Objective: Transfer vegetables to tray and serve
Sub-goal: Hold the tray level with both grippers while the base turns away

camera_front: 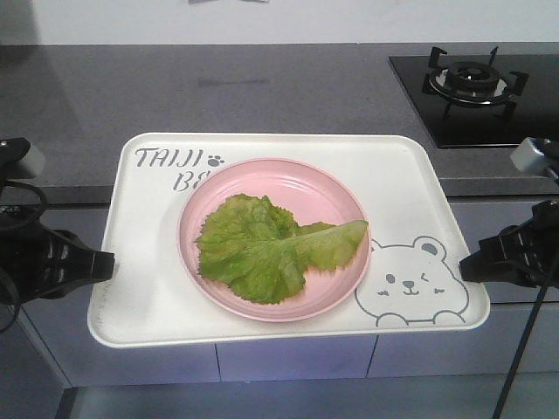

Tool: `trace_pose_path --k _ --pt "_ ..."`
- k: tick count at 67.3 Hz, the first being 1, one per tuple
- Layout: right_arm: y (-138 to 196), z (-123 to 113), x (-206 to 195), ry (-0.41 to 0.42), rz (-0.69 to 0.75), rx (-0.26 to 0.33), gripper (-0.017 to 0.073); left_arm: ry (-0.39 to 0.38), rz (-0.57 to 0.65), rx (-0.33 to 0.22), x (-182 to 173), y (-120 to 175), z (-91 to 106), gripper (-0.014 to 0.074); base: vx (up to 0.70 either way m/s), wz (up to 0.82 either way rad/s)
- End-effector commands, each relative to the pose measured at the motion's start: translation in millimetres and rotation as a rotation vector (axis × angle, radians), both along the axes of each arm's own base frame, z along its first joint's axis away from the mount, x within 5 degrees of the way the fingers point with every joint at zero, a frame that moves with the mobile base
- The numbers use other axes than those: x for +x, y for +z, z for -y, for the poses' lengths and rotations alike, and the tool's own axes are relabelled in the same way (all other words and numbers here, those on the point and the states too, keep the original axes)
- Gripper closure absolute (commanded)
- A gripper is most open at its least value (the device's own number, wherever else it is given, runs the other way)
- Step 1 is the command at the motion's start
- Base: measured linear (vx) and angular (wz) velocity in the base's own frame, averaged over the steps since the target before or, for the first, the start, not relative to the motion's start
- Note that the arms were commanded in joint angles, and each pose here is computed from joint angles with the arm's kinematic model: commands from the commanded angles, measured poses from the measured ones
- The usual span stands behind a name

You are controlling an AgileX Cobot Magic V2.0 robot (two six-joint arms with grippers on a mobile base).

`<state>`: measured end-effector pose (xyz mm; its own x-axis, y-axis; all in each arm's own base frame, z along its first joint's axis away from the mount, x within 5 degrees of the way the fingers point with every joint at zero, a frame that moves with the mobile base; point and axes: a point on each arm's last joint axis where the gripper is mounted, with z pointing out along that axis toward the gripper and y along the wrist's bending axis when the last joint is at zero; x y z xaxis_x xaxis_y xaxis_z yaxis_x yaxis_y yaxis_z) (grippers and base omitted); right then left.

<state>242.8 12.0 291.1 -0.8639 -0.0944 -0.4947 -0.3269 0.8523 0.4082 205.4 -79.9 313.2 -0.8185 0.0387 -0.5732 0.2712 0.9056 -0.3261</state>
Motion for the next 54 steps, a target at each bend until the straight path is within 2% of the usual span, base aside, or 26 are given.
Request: trace_pose_path --k 1,54 --pt "19.1 -5.2 -1.4 0.016 0.086 0.039 0.0565 -0.028 0.088 -0.017 -2.0 15.7 2.4 0.0599 0.08 -0.10" --pt "19.1 -5.2 -1.4 0.016 0.086 0.039 0.0565 -0.028 0.088 -0.017 -2.0 15.7 2.4 0.0599 0.10 0.01"
